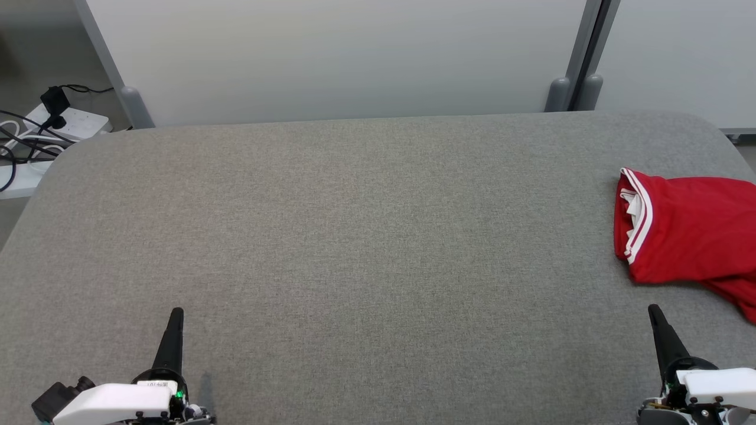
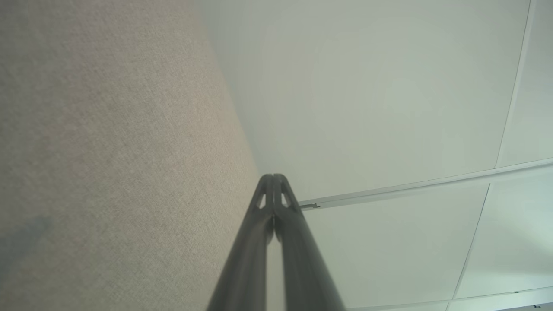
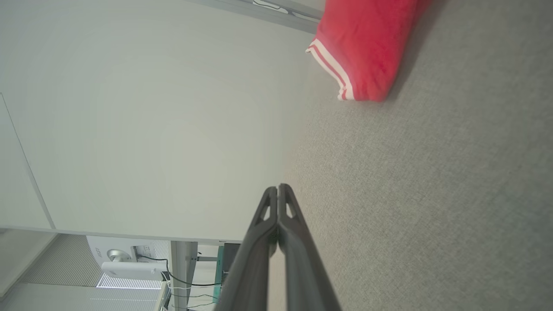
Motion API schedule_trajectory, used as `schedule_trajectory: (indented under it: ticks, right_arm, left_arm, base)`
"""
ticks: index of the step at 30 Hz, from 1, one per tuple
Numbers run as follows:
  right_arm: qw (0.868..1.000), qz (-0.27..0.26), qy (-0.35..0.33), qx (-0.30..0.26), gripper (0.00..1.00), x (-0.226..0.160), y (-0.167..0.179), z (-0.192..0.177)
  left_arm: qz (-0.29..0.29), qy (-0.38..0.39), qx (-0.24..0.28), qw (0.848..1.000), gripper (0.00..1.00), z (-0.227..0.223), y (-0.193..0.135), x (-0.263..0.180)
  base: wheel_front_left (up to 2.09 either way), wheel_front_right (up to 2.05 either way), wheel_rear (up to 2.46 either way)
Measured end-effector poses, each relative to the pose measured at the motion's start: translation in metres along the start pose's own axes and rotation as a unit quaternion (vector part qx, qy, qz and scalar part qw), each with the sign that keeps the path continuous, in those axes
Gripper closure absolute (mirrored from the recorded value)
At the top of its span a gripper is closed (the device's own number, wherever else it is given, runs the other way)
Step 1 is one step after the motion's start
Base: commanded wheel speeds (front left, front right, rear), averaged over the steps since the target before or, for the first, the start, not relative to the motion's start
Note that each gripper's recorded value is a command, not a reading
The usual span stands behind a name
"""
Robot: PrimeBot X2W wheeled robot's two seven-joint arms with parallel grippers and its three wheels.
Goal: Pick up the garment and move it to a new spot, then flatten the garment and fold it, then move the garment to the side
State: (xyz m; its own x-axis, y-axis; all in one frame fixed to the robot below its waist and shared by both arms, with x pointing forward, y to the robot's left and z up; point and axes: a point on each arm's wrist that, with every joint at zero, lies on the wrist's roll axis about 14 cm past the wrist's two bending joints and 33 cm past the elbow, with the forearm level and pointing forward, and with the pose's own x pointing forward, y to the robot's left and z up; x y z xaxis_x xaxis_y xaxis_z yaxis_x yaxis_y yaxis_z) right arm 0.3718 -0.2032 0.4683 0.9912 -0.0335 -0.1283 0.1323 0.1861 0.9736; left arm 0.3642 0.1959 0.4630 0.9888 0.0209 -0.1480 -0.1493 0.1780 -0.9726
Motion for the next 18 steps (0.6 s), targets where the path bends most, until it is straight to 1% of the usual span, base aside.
schedule_trajectory:
  ticks: [13, 18]
  right_arm:
    - [0.997, 0.014, 0.0, 0.076, 1.0, 0.001, 0.007, 0.003]
    - [0.995, 0.021, 0.003, 0.096, 1.0, 0.002, 0.011, 0.003]
  left_arm:
    - [-0.023, 0.014, -0.075, 0.997, 1.0, -0.005, -0.013, 0.006]
    - [-0.025, 0.018, -0.095, 0.995, 1.0, -0.006, -0.014, 0.006]
  base:
    - [0.0, 0.0, 0.0]
    - [0.0, 0.0, 0.0]
